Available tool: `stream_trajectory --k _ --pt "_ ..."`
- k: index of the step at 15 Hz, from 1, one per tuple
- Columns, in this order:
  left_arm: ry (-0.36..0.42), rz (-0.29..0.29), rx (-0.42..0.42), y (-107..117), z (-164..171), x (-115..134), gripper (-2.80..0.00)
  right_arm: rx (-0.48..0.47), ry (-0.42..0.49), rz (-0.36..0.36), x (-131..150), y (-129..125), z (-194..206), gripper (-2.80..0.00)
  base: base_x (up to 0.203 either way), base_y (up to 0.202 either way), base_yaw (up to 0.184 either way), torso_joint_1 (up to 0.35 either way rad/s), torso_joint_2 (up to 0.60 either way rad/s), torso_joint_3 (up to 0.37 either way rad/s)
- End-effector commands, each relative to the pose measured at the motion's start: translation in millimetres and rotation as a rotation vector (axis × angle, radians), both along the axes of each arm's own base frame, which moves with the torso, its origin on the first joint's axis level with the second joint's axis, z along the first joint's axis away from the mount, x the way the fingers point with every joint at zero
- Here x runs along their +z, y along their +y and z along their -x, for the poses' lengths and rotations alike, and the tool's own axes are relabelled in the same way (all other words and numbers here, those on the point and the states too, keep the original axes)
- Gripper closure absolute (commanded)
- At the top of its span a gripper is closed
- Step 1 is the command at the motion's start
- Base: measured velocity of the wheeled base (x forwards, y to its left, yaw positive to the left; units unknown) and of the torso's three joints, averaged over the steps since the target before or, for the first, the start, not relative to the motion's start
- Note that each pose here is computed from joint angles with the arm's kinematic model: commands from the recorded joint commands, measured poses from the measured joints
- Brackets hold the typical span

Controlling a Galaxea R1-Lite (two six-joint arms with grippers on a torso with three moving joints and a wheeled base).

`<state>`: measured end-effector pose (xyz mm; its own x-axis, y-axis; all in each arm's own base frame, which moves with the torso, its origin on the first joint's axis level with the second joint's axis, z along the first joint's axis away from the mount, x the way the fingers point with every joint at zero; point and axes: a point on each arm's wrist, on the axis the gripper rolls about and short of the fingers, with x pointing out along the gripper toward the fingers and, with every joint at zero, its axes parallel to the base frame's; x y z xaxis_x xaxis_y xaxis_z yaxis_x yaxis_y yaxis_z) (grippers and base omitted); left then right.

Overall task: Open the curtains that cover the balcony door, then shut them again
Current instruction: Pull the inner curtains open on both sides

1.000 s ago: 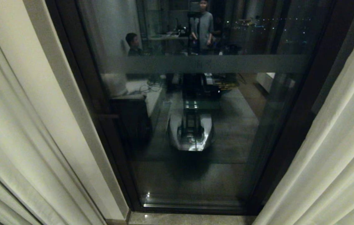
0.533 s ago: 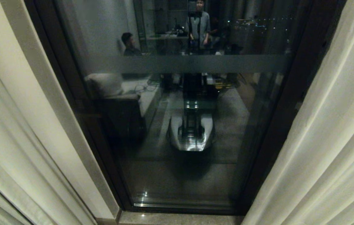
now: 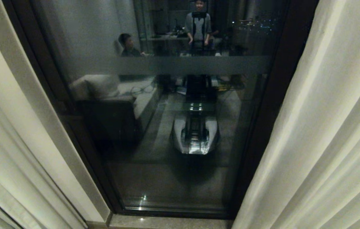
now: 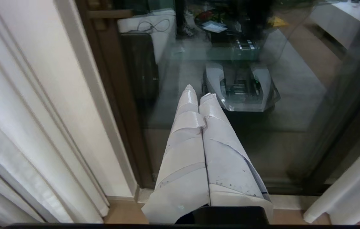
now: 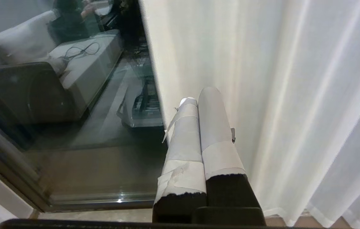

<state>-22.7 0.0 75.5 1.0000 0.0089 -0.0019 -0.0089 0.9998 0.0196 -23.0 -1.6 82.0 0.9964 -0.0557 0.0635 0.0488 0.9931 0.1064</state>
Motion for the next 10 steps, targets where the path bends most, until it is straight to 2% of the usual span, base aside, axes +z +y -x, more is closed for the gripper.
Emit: stream_trajectory --k 1,8,10 --pt "0.000 0.001 0.001 0.0 0.0 0.0 0.00 -0.001 -0.001 -0.001 0.1 0.0 0.0 0.00 0.000 -0.181 0.002 0.005 0.00 -0.001" --pt "-0.001 0.004 0.005 0.1 0.0 0.0 0.00 -0.001 -0.001 0.000 0.1 0.0 0.0 0.00 0.000 -0.182 0.005 0.002 0.00 0.001" --pt "0.000 0.004 0.004 0.1 0.0 0.0 0.00 0.000 -0.001 0.000 0.1 0.0 0.0 0.00 0.000 -0.100 0.001 0.005 0.00 0.002"
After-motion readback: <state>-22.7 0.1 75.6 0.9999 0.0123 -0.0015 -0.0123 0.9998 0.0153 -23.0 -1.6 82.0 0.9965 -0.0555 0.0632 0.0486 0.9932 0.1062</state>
